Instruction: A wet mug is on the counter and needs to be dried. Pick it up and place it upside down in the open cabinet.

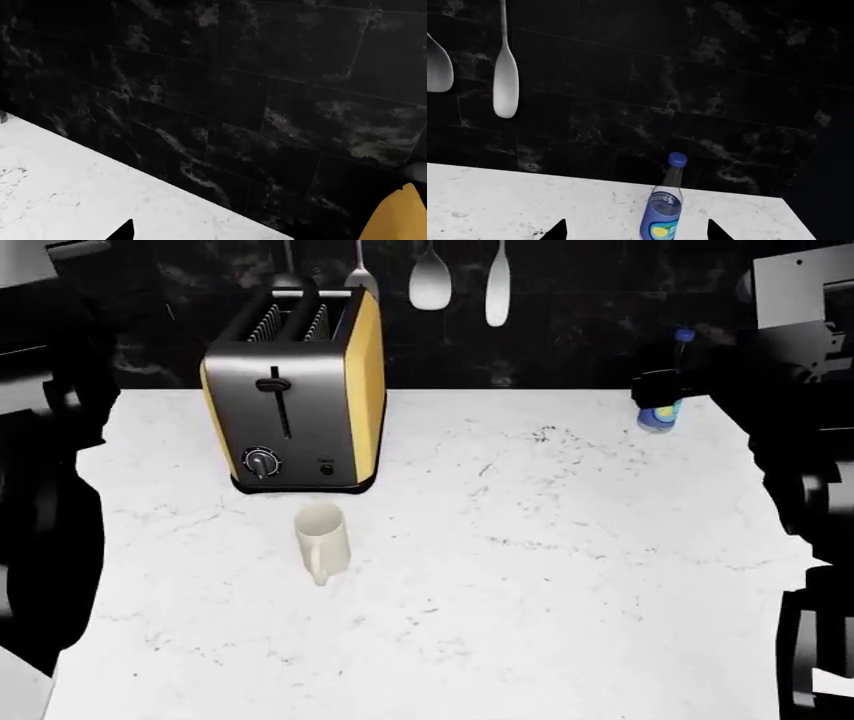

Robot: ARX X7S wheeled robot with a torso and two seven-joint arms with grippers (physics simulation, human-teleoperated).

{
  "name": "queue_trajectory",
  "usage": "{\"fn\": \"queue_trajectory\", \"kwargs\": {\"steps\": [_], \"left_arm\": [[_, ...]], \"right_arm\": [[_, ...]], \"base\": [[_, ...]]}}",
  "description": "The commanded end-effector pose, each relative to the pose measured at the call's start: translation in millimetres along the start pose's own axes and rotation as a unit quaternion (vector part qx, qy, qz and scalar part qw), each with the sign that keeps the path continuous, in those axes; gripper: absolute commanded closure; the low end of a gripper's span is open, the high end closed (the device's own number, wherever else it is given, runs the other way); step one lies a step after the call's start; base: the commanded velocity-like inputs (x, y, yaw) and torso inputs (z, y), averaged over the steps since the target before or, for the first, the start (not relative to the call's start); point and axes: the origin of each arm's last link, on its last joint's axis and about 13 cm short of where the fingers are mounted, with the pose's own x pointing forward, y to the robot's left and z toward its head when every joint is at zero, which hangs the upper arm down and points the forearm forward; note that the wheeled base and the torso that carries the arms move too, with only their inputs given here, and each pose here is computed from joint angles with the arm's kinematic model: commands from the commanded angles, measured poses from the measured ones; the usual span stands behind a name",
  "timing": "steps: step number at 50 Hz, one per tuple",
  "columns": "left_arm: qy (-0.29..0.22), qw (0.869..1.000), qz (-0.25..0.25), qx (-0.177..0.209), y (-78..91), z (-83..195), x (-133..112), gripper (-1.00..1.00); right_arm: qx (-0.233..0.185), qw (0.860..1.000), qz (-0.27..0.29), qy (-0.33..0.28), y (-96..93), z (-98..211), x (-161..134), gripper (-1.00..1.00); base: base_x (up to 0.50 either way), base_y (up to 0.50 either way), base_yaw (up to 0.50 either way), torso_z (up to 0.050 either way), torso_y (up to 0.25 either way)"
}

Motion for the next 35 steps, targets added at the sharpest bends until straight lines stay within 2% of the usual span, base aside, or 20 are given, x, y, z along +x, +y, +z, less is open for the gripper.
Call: {"fn": "queue_trajectory", "kwargs": {"steps": [1, 4, 5, 6, 8, 10, 12, 14, 19, 25, 30, 35], "left_arm": [[-0.037, 0.984, -0.169, 0.042, -22.4, 3, -3, -1.00], [-0.045, 0.966, -0.250, 0.040, -29.9, 9, -7, -1.00], [0.015, 0.962, -0.271, 0.031, -14.4, -21, -7, -1.00], [0.043, 0.957, -0.285, 0.020, -3.3, -24, -13, -1.00], [0.065, 0.948, -0.311, 0.018, 6.5, -5, -34, -1.00], [0.091, 0.938, -0.333, 0.037, 12.0, 8, -65, -1.00], [0.020, 0.931, -0.357, 0.073, 13.3, 25, -96, -1.00], [-0.061, 0.914, -0.386, 0.111, 14.7, 34, -131, -1.00], [-0.094, 0.888, -0.428, 0.138, 22.1, 24, -163, -1.00], [-0.098, 0.871, -0.457, 0.152, 23.4, 14, -181, -1.00], [-0.056, 0.867, -0.471, 0.150, 23.0, 11, -183, -1.00], [-0.047, 0.864, -0.478, 0.152, 23.9, 11, -189, -1.00]], "right_arm": [[0.002, 1.000, 0.005, -0.003, 0.7, -2, -4, -1.00], [0.001, 1.000, 0.005, -0.003, -1.0, -3, -6, -1.00], [0.000, 1.000, 0.005, -0.002, -1.2, -5, -5, -1.00], [0.000, 1.000, 0.005, -0.002, -1.5, -5, -6, -1.00], [-0.001, 1.000, 0.005, -0.001, -1.8, -7, -6, -1.00], [-0.003, 1.000, 0.005, -0.001, -1.5, -8, -6, -1.00], [-0.005, 1.000, 0.007, -0.004, -0.6, -7, -7, -1.00], [-0.010, 1.000, 0.010, -0.007, 0.5, -6, -9, -1.00], [-0.017, 1.000, 0.010, -0.008, 1.6, -7, -9, -1.00], [-0.021, 1.000, 0.011, -0.007, 2.6, -10, -9, -1.00], [-0.020, 1.000, 0.009, -0.006, 0.1, -11, -11, -1.00], [-0.022, 1.000, 0.010, -0.006, -0.7, -12, -13, -1.00]], "base": [[0.00, 0.00, 0.00, 0.000, 0.000], [0.00, 0.00, 0.00, 0.000, 0.000], [0.00, 0.00, 0.00, 0.000, 0.000], [0.00, 0.00, 0.00, 0.000, 0.000], [0.00, 0.00, 0.00, 0.000, 0.000], [0.00, 0.00, 0.00, 0.000, 0.000], [0.00, 0.00, 0.00, 0.000, 0.000], [0.00, 0.00, 0.00, 0.000, 0.000], [0.00, 0.00, 0.00, 0.000, 0.000], [0.00, 0.00, 0.00, 0.000, 0.000], [0.00, 0.00, 0.00, 0.000, 0.000], [0.00, 0.00, 0.00, 0.000, 0.000]]}}
